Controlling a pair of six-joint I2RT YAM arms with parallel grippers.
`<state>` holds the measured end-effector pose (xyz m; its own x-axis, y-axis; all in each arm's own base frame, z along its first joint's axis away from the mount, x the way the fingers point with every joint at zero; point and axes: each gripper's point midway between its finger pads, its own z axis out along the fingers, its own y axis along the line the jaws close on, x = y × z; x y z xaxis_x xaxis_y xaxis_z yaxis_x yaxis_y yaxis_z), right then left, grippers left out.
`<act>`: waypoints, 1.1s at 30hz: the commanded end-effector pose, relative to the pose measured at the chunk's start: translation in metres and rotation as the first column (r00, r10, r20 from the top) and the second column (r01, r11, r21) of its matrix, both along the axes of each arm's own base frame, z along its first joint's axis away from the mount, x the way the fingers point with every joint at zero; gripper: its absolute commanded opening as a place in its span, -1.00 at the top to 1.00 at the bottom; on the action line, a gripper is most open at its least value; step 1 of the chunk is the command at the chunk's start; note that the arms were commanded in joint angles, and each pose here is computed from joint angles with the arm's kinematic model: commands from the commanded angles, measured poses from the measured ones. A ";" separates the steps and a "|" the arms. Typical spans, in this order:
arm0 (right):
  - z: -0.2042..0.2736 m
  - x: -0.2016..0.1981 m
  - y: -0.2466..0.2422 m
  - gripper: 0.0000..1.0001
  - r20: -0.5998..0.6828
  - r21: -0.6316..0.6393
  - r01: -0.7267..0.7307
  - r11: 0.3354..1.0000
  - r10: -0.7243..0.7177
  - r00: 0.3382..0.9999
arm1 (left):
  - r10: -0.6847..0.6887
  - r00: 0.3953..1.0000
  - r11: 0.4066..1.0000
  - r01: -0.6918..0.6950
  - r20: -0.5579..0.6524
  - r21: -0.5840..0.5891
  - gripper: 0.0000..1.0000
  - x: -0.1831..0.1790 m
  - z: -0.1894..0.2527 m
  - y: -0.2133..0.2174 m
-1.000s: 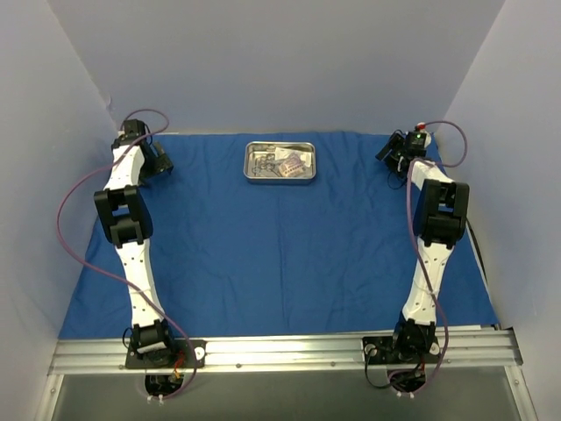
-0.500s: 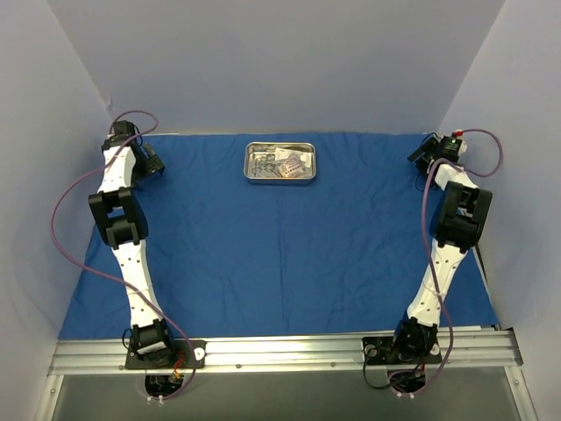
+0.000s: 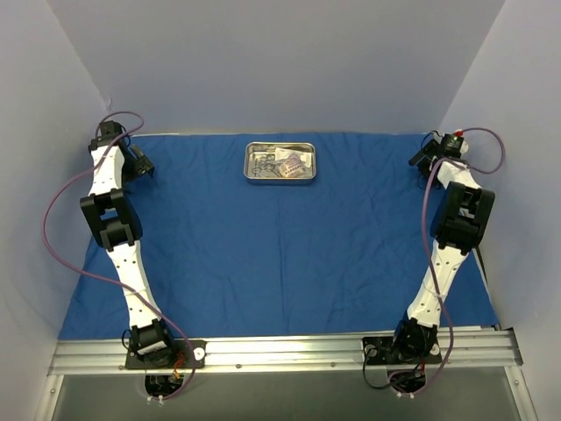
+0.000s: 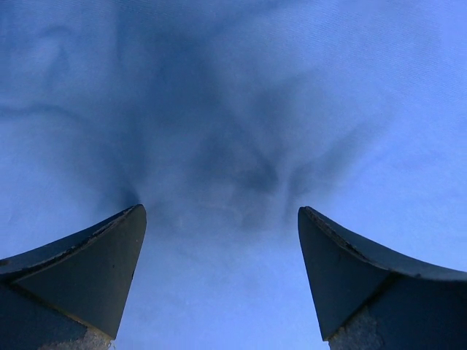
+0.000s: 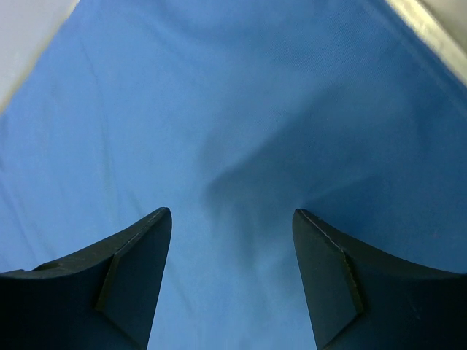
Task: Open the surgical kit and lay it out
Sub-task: Smooth out the surgical kit at the center of the board.
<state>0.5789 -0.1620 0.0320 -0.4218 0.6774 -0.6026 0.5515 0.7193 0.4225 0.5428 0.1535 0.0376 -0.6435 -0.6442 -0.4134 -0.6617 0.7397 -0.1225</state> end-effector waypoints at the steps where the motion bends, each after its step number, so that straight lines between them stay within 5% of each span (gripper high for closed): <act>1: 0.059 -0.006 0.022 -0.26 0.034 -0.080 -0.043 0.996 0.046 0.998 | -0.027 0.980 0.998 0.017 0.195 0.054 -0.88 0.015 0.107 -0.010; 10: 0.087 -0.055 0.105 -0.26 0.004 -0.108 -0.149 0.983 0.150 0.989 | -0.131 0.981 0.988 0.117 0.141 0.105 -0.88 -0.028 0.139 -0.076; 11: 0.085 -0.062 0.110 -0.26 0.004 -0.096 -0.143 0.985 0.144 0.990 | -0.118 0.991 0.990 0.113 0.057 0.083 -0.88 -0.050 0.109 -0.079; 15: 0.054 -0.119 0.125 -0.26 -0.074 -0.035 -0.126 0.991 0.123 0.990 | -0.086 0.996 0.995 0.084 0.032 0.044 -0.90 -0.093 0.086 -0.088; 21: 0.048 -0.175 0.126 -0.26 -0.108 -0.021 -0.071 0.997 0.068 0.992 | -0.083 0.995 0.996 0.082 -0.063 -0.022 -0.90 -0.153 0.047 -0.103; 33: -0.029 -0.276 0.084 -0.25 -0.356 0.040 0.178 0.983 -0.152 0.922 | 0.074 0.970 0.992 -0.096 -0.230 -0.087 -0.90 -0.212 -0.013 -0.075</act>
<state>0.3362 -0.0632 0.0169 -0.5065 0.7460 -0.4325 0.7021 0.6479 0.2954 0.3224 0.0668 0.0178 -0.7029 -0.6962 -0.1457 -0.7039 0.7103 0.0013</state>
